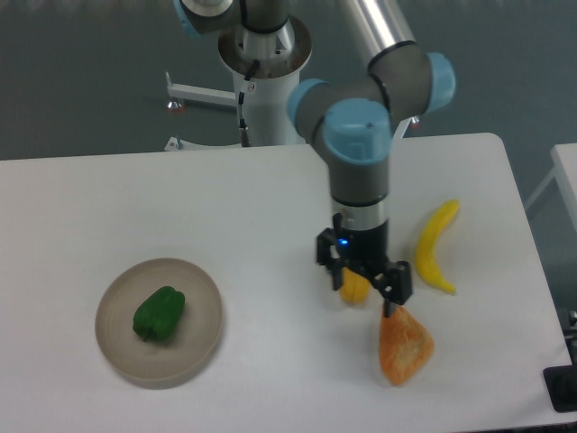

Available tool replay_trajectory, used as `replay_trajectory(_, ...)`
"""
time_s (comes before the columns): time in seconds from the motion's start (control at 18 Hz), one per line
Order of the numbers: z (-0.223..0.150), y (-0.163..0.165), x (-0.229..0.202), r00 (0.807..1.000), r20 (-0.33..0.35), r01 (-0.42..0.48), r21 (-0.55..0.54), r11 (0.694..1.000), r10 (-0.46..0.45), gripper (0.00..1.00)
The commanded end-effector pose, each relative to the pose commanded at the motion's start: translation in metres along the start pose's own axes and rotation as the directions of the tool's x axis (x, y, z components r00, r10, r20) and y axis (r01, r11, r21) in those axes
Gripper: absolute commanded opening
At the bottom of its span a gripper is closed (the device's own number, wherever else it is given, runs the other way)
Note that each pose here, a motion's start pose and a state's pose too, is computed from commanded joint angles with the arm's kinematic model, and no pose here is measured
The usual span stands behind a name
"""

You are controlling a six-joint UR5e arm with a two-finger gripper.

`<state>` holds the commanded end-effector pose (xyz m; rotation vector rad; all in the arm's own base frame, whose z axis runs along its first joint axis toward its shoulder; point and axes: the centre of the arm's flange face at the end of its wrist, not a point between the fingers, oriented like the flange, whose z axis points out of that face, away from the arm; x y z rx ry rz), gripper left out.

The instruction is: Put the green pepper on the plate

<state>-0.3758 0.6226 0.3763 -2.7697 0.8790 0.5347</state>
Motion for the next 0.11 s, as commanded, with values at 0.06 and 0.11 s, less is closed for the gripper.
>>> replay_trajectory(0.06,0.0010,0.0000,0.0000,1.000,0.000,-0.003,0.000,1.000,0.003,1.00)
replay_trajectory(0.11,0.0017,-0.0001,-0.0003,1.000,-0.001,-0.003,0.000,1.000,0.003,1.00)
